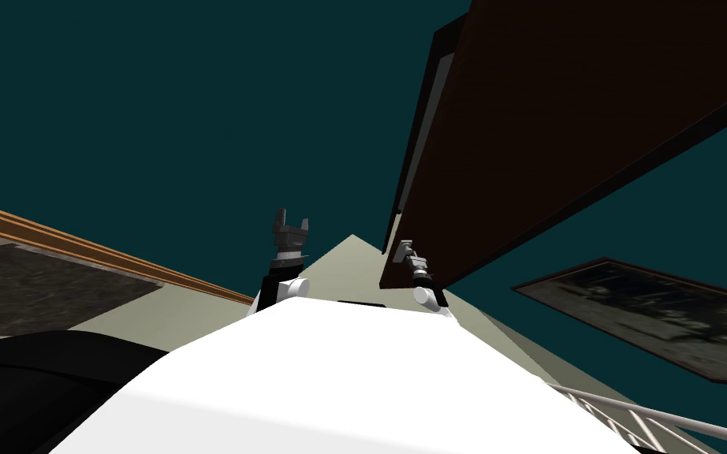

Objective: Pull the door open

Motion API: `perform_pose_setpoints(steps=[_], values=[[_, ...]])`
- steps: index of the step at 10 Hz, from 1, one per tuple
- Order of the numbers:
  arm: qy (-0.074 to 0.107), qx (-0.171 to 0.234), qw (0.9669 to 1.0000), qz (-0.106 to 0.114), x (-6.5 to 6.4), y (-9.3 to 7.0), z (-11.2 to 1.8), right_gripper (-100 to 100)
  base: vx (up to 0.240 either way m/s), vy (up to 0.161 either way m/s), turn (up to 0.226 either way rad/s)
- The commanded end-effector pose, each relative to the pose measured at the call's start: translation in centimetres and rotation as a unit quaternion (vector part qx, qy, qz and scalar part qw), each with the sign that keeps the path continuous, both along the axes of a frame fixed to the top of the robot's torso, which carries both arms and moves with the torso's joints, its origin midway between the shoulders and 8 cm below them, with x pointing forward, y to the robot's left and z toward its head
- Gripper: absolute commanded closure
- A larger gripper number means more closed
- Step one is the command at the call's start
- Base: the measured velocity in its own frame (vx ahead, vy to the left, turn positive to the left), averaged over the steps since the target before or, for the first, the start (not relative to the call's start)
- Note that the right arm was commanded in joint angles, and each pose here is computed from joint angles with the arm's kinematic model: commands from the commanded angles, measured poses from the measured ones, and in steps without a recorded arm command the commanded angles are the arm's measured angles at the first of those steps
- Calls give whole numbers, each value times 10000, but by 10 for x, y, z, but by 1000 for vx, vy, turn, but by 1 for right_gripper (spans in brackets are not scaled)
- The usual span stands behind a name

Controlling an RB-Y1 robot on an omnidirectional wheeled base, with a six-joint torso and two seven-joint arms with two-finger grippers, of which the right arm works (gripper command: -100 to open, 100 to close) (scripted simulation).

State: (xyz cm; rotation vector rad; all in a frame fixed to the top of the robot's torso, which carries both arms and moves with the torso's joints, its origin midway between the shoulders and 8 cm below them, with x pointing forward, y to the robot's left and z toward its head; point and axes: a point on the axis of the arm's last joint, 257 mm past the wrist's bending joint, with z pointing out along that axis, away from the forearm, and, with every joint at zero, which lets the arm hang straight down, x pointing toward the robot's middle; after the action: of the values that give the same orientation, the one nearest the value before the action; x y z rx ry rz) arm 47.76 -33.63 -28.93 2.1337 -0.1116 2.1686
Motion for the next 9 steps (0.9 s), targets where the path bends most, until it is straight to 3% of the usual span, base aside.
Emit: perform_pose_setpoints(steps=[1, 2, 3, 5, 6, 9], values=[[77, 88, 9998, 186, -1, 20, -7, -100, -22, -27, -9], [0, 5, 10000, 20, -1, 0, -1, -100, -2, -33, -47], [54, 97, 9998, -145, -2, -20, -6, -100, 69, 60, 58], [78, 46, 9997, -240, -7, -31, -7, -100, 80, 57, 8], [78, 46, 9997, -240, -7, -31, -7, 100, -4, -20, 13], [78, 46, 9997, -240, -7, -31, -7, 100, -11, -4, 6]])
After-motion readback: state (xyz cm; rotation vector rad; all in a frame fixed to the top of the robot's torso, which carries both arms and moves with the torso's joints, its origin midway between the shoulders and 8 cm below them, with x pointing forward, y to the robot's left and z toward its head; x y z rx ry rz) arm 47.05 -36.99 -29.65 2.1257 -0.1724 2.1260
